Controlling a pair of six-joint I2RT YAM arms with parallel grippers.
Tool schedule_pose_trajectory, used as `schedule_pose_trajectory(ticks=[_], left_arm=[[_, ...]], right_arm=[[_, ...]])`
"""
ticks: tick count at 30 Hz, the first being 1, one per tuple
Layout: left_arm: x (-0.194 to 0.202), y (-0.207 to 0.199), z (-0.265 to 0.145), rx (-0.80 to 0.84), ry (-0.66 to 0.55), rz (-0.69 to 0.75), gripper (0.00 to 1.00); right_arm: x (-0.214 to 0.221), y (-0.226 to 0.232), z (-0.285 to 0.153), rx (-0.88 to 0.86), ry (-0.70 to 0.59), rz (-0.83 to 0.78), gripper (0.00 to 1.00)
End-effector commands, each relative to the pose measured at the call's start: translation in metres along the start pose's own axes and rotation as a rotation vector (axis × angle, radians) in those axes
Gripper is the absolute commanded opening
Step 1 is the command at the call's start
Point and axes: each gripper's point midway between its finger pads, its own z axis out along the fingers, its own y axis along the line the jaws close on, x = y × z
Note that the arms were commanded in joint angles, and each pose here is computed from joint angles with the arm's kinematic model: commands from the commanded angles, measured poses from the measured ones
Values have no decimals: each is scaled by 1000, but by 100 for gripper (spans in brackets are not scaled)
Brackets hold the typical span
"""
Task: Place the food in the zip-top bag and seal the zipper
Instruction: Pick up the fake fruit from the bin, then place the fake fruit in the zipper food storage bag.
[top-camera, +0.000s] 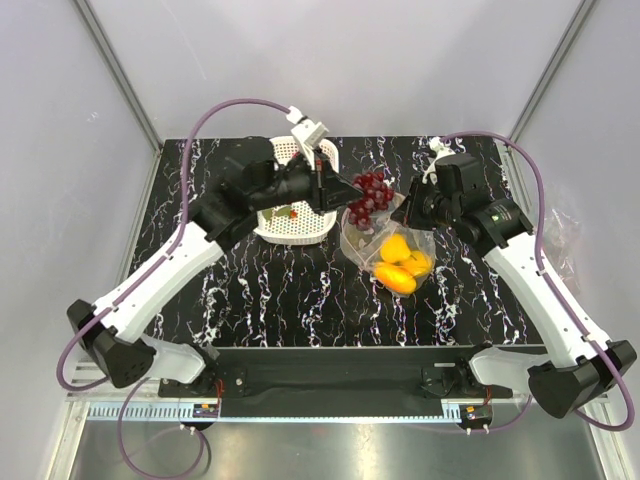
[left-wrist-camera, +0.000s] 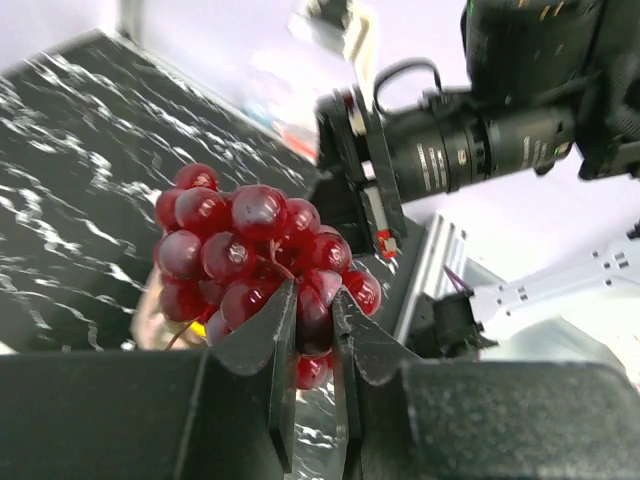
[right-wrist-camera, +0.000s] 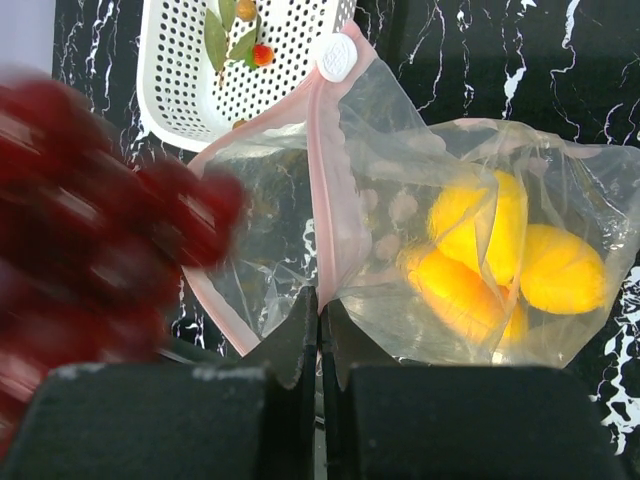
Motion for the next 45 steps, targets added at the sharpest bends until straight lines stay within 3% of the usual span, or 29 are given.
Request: schedule_pose_trajectory(ticks=[1,8,14,23,35,37,38,39,42,43,45], left_arm=[[-16,-9,12,13,-30,20,9],[12,-4,22,-41,50,14,11],[47,23,43,-92,148,-27,10],[52,40,66,-122,92,-12,7],[84,79,94,-298,142,27,8],[91,81,99,-291,152,21,15],[92,78,102,-268,152,14,25],[92,75,103,-253,153,9,42],[89,69,101,-236,151,10,64],[82,64,95,-228,140,15,75],[73,57,88,-221,128,17,79]], right_arm=[[-27,18,-16,-56,-101,-8,0],[-25,17,-20,-62,-118,-14,0],[-19,19,-19,-85,-97,-19,0],[-15,23,-22,-112,-88,-18,0],[-13,28,-23,-144,-75,-16,0],[-14,29,-24,-143,-81,-19,0],[-15,28,-24,-138,-82,-20,0],[-15,27,-24,-135,-85,-21,0],[-13,24,-21,-121,-79,-21,0],[-13,23,-19,-117,-78,-19,0],[-12,19,-18,-101,-79,-18,0]])
